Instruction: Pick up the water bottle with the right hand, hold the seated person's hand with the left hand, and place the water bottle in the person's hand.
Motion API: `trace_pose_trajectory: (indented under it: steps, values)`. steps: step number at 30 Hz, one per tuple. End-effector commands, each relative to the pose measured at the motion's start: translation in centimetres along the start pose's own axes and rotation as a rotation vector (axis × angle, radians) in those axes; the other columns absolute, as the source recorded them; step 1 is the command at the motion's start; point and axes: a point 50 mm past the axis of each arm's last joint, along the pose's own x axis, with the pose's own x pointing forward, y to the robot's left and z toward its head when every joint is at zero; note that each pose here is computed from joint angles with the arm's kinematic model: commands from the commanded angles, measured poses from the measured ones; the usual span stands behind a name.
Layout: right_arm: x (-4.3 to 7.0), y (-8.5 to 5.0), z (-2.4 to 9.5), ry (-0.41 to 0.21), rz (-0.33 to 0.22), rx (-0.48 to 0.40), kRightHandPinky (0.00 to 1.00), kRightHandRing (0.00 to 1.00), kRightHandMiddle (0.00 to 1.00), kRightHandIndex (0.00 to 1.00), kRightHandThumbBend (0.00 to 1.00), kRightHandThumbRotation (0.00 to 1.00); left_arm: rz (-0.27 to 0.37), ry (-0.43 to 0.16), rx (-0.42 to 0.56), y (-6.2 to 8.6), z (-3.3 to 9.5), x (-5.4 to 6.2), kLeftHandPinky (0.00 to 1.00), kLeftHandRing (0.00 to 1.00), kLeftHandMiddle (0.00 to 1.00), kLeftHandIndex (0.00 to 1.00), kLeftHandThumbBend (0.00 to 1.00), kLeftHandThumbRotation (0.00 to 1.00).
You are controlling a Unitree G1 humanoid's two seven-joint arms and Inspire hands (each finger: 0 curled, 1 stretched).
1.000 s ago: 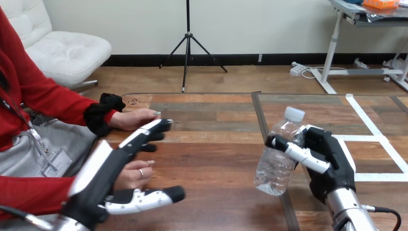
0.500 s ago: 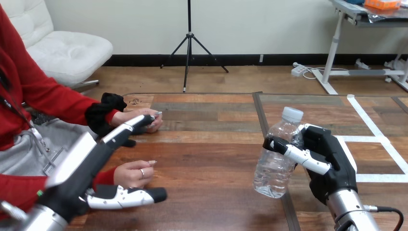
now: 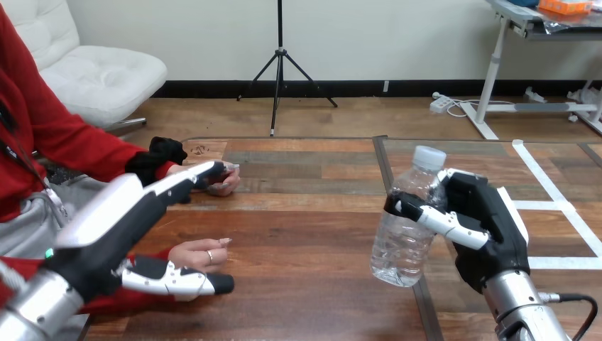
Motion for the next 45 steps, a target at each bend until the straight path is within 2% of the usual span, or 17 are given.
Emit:
trace_pose_trajectory:
  steps: [1,14,22,32,37,41,45]
  values:
    - [0.7,0.7,2.0,-0.09,0.038,-0.043,0.08,0.1,0.14,0.15,0.43,0.0,-0.006,-0.03,0.083,1.6,0.3,1.0,0.78,0.86,0.9,0.91,1.0,0.42]
    - [0.4,1.2,1.9,-0.108,0.09,-0.042,0.07,0.1,0.13,0.14,0.42,0.0,-0.042,-0.005,0.142,2.1,-0.7,1.4,0.78,0.86,0.88,0.89,1.0,0.35]
    - [0.3,1.5,2.2,-0.119,0.118,-0.06,0.06,0.09,0.12,0.14,0.42,0.0,-0.075,0.016,0.182,2.2,-1.2,1.9,0.78,0.86,0.88,0.89,1.0,0.38]
    - [0.1,1.8,3.0,-0.143,0.152,-0.072,0.08,0.1,0.13,0.15,0.45,0.0,-0.147,0.056,0.214,2.4,-2.2,2.3,0.8,0.87,0.89,0.89,1.0,0.39]
    - [0.0,1.9,3.5,-0.157,0.151,-0.073,0.08,0.11,0.14,0.17,0.48,0.0,-0.18,0.078,0.239,2.4,-2.6,2.5,0.8,0.88,0.89,0.9,1.0,0.39]
    - [-0.1,1.9,4.0,-0.169,0.147,-0.106,0.09,0.12,0.15,0.18,0.51,0.0,-0.228,0.118,0.25,2.4,-3.1,2.5,0.81,0.89,0.9,0.9,1.0,0.38]
    - [-0.2,2.0,4.4,-0.173,0.148,-0.078,0.09,0.13,0.17,0.19,0.53,0.0,-0.26,0.137,0.251,2.4,-3.6,2.6,0.81,0.89,0.9,0.91,1.0,0.35]
